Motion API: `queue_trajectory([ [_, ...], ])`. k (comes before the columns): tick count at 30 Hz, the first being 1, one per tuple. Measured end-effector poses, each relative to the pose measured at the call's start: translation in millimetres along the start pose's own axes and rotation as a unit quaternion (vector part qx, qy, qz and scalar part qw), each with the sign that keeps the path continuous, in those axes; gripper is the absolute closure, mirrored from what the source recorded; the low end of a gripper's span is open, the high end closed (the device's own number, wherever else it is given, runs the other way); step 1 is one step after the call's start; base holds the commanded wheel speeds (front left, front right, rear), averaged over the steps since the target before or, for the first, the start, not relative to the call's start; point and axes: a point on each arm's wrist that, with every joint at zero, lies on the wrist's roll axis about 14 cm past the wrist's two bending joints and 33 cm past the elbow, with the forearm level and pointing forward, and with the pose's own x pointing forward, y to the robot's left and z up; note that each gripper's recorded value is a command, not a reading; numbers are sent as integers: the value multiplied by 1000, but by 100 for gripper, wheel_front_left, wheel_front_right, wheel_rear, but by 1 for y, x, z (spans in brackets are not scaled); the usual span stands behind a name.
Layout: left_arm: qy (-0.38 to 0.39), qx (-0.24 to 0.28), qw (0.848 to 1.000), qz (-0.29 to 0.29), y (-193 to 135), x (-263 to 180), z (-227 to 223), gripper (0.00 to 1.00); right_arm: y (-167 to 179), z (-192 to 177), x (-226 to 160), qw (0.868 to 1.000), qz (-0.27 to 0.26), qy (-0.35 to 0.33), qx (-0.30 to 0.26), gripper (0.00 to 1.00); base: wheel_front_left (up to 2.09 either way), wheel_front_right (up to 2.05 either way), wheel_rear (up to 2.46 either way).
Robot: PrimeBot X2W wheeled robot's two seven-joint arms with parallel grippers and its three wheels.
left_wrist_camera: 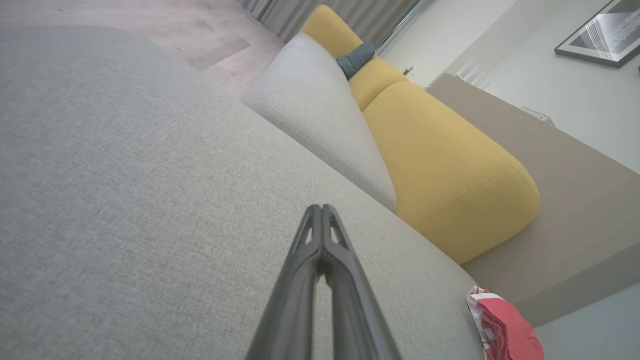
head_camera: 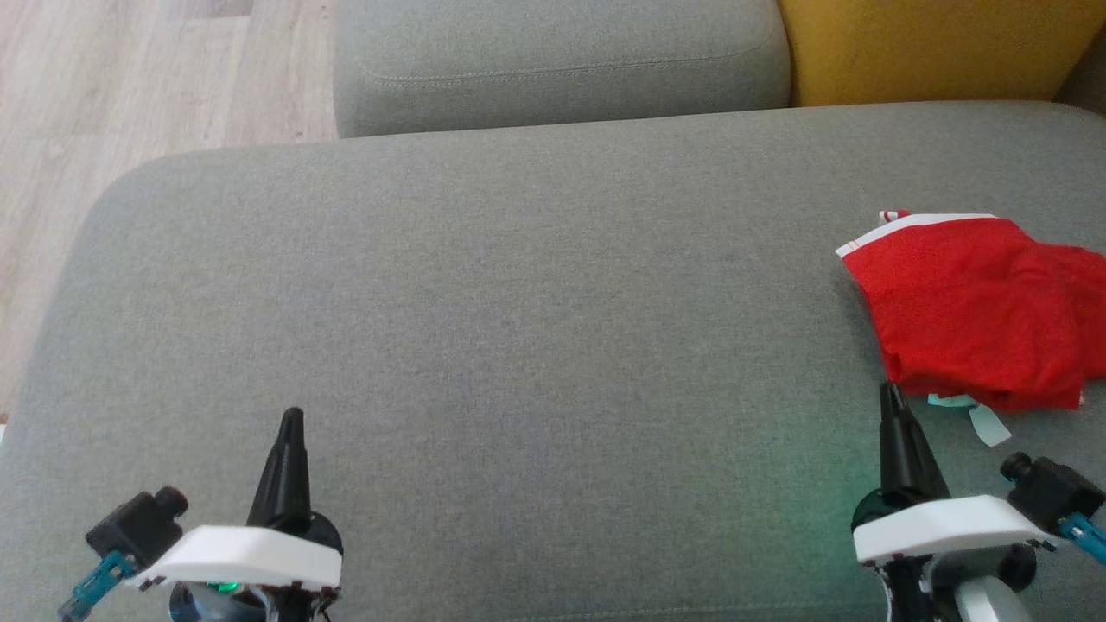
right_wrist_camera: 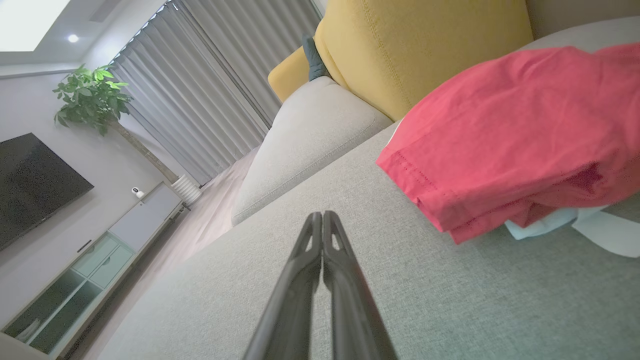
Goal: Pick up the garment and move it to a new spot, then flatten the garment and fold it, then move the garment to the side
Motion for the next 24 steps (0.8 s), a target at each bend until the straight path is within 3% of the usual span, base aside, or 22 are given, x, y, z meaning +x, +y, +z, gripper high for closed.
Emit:
queue_trajectory([
  [24, 16, -124, 992, 27, 15, 4, -2, 100, -11, 8, 5, 989, -25, -4, 144, 100, 0, 0, 0],
])
